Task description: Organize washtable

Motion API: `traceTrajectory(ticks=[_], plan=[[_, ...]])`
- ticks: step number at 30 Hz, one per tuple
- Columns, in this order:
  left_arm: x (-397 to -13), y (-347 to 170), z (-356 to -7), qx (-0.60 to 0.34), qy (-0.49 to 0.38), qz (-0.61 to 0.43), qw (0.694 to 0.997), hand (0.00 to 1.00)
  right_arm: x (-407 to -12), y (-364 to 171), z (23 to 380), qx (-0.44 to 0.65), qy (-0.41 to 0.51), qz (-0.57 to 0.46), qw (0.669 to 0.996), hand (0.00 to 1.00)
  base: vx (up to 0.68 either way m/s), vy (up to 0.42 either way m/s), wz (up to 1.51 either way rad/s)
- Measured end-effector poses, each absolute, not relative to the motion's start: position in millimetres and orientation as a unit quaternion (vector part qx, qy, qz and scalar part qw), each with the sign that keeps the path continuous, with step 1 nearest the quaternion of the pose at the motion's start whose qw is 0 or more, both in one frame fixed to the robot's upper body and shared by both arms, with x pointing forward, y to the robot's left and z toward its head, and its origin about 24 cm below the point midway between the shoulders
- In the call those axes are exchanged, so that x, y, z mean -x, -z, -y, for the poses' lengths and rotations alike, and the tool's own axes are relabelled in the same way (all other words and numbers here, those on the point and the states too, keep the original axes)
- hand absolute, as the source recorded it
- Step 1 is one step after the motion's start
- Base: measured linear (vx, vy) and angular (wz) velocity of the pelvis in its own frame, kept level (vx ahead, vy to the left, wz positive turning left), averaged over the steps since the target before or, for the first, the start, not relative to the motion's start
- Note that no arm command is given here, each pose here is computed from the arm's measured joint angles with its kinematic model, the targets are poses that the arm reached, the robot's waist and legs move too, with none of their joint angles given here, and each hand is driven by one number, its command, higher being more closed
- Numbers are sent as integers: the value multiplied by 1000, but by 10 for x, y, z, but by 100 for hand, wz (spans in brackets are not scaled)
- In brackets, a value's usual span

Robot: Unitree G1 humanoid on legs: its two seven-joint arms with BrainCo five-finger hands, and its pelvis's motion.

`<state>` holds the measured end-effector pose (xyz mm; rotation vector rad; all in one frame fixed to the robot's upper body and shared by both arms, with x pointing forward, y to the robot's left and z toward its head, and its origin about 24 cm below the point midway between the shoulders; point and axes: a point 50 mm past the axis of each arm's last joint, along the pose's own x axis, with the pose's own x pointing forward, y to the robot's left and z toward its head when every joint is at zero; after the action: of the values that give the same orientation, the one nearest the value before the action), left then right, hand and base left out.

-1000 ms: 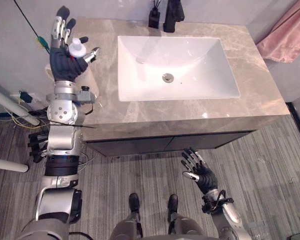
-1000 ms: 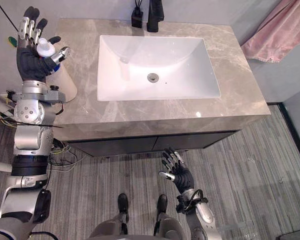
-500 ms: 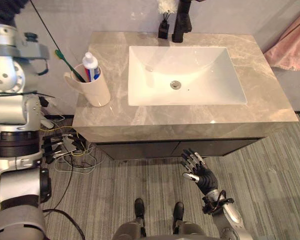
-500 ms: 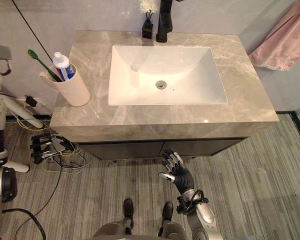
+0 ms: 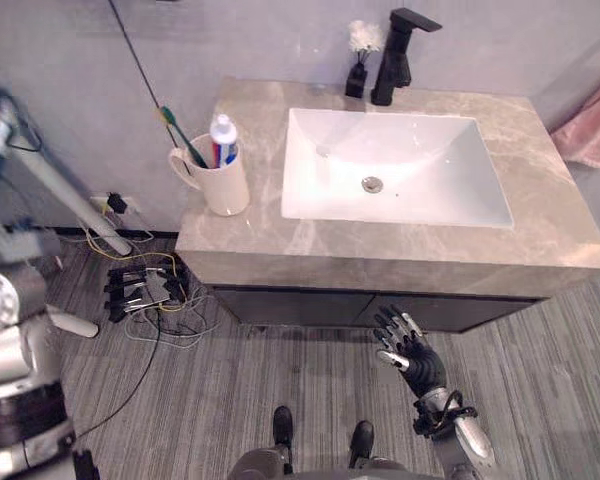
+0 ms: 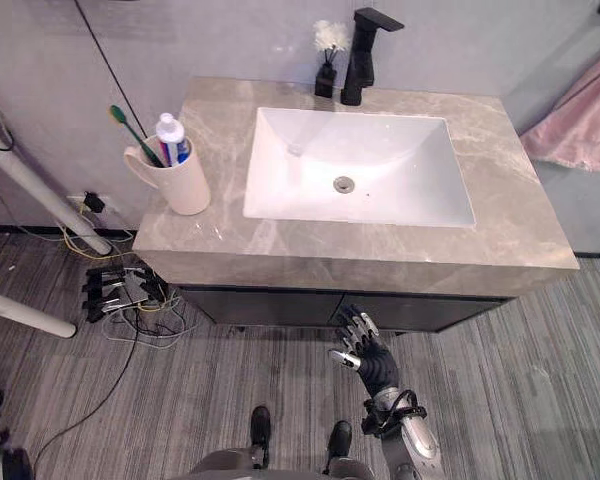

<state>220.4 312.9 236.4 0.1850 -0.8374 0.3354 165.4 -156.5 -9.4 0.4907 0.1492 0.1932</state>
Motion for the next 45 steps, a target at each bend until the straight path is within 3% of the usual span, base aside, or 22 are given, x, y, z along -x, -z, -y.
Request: traceTrajectory(ticks=[10,21,45], plan=[[-2233,-1757,-2693,-62,-88,305,946,100,-1636,110,1600,-237,-89,-80,964,0,-1,9,1],[-2442,-1865,-2365,-75,-23,324,943,100,-1686,58,1638,-226,-84,-68,968,0,78,-1,-4],[-2718,-1653,-2400,-96,-31,246,964,100,-1781,-75,1665,-208,-82,-40,974,0,51,10,-7]])
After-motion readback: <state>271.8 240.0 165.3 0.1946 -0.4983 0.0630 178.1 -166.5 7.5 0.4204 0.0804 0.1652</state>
